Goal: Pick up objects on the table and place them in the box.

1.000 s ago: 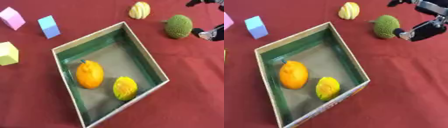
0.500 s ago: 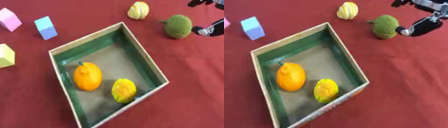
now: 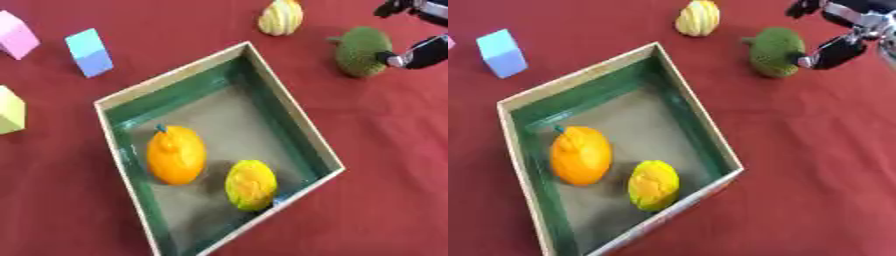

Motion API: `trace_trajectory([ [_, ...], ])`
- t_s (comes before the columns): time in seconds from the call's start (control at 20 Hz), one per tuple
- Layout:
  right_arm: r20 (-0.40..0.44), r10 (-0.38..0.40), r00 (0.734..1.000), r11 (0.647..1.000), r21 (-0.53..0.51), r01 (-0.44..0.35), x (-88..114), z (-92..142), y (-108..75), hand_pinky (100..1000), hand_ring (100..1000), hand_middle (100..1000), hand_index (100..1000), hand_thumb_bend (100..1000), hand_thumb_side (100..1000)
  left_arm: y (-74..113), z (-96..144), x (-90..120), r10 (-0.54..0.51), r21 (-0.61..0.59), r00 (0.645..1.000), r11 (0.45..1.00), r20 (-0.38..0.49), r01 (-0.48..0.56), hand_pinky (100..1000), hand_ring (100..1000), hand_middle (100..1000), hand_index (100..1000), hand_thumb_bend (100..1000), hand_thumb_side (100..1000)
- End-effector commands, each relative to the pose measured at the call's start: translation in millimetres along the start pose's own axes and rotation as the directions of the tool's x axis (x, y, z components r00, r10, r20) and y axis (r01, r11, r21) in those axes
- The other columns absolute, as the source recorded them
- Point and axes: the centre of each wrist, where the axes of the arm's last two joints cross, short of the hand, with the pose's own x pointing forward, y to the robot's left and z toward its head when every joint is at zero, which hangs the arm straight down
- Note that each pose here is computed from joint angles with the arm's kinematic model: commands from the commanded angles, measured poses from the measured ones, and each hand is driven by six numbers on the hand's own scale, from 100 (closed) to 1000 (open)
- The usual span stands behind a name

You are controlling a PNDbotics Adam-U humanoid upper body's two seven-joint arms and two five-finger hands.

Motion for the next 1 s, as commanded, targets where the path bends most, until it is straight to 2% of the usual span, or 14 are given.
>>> trace_trajectory([
  [0.05, -0.023, 0.027, 0.999, 1.000, 0.007, -0.027, -7.0, -3.3, -3.4, 879, 896, 764, 863, 379, 100, 2.0, -5.4, 5.6, 0.003, 0.001, 1.000, 1.000, 0.029, -0.003, 750, 698, 651, 797, 110, 666],
  [0.2, -0.012, 0.017, 1.000, 1.000, 0.016, -0.016, -5.8, -9.0, -0.3, 876, 892, 738, 847, 357, 100, 1.8, -5.6, 5.7, 0.004, 0.002, 1.000, 1.000, 0.029, -0.004, 750, 697, 651, 797, 111, 666],
  [0.4, 0.001, -0.013, 1.000, 1.000, -0.016, 0.013, -2.9, -13.0, -1.2, 851, 826, 602, 743, 177, 100, 1.5, -5.4, 5.6, 0.006, 0.003, 1.000, 1.000, 0.027, -0.006, 751, 697, 650, 796, 109, 667],
  [0.5, 0.018, -0.029, 0.999, 0.998, -0.048, 0.030, 0.1, -12.5, -4.3, 839, 791, 570, 715, 109, 100, 2.0, -5.2, 5.4, 0.004, 0.004, 1.000, 1.000, 0.026, -0.004, 751, 697, 650, 796, 110, 665],
  [0.75, 0.080, -0.043, 0.996, 0.991, -0.127, 0.053, 12.0, -3.7, -21.1, 831, 760, 548, 698, 100, 100, 3.1, -5.0, 5.2, -0.002, 0.004, 1.000, 1.000, 0.024, 0.002, 752, 696, 650, 796, 112, 662],
  [1.0, 0.157, -0.020, 0.987, 0.978, -0.204, 0.052, 31.4, 12.6, -43.7, 826, 733, 524, 678, 100, 100, 4.4, -4.9, 5.1, -0.011, 0.002, 1.000, 1.000, 0.025, 0.010, 753, 694, 649, 797, 118, 652],
])
